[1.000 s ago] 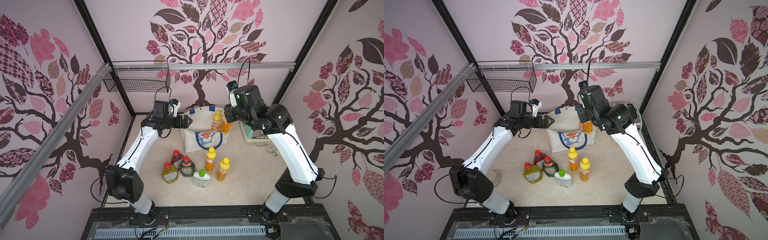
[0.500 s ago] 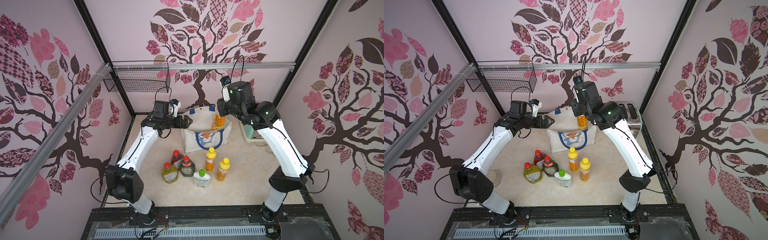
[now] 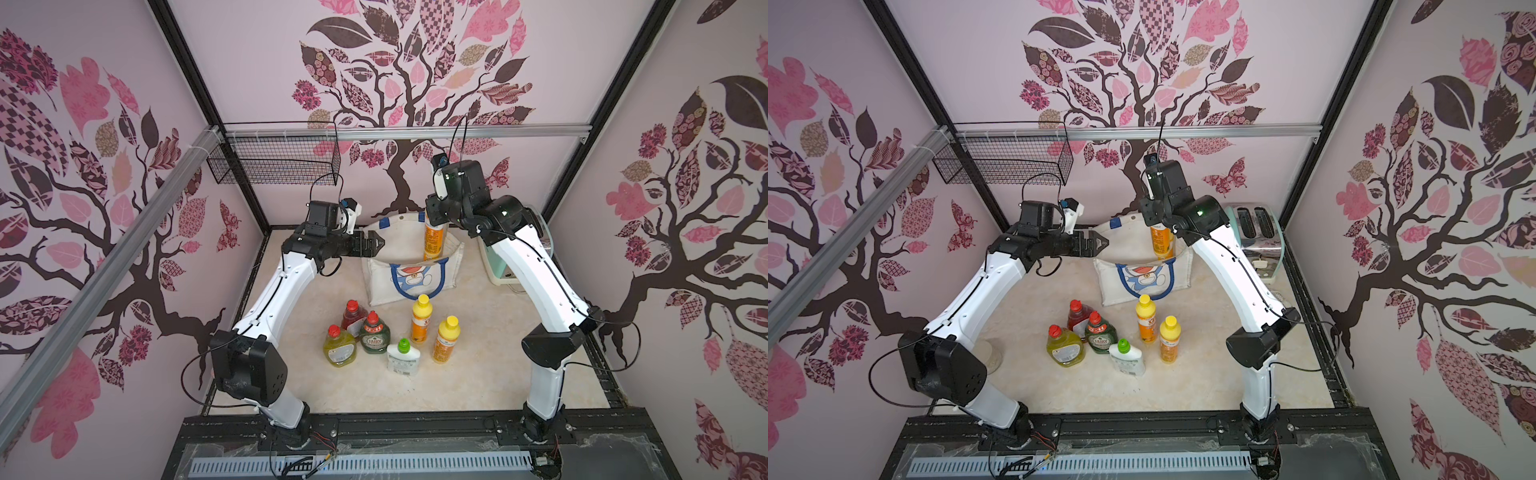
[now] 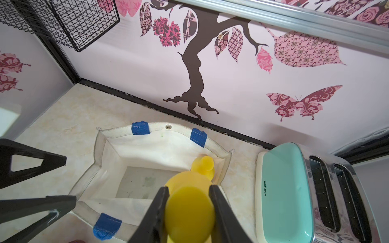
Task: Pack dish soap into the shopping bag
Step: Place the bottle of dish soap in the shopping bag.
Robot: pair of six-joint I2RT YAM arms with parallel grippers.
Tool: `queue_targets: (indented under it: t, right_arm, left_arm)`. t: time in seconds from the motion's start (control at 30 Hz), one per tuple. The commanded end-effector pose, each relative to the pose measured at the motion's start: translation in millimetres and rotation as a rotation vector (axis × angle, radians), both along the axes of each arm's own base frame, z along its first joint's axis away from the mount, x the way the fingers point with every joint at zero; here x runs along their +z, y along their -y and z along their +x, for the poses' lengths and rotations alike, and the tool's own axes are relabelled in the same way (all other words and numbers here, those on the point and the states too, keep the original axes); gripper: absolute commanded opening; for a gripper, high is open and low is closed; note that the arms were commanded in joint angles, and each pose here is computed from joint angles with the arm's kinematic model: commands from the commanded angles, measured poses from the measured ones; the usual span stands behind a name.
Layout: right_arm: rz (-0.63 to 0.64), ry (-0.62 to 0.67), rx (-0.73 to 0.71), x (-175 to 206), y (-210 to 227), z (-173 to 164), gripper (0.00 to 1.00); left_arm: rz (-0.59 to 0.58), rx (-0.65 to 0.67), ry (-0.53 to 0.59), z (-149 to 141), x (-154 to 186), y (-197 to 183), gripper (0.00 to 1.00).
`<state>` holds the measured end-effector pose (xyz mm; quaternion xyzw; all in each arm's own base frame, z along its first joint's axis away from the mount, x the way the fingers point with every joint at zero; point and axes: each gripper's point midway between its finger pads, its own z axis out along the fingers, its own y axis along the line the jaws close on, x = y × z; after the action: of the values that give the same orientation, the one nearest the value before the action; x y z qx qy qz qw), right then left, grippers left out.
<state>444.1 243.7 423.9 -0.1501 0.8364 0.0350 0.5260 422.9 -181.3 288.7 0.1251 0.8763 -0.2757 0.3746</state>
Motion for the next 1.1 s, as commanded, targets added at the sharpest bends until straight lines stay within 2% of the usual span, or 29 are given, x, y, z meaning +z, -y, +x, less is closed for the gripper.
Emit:
queue_targets:
  t: [0.0,0.43,1.07]
  right_arm:
    - [0.126,0.175,-0.008,62.4,5.2,3.7,0.0]
    - [0.085,0.101,-0.03,25.8,16.1,20.2,0.0]
    - [0.044,0.019,-0.089,-18.3,40.3,21.3,0.0]
  left_arm:
    - [0.01,-0.013,0.026,3.3,7.0,2.1,0.98]
    - [0.014,-0.011,0.028,4.0,6.9,1.6,0.98]
    - [0.022,-0.016,0.021,4.0,3.3,1.6,0.98]
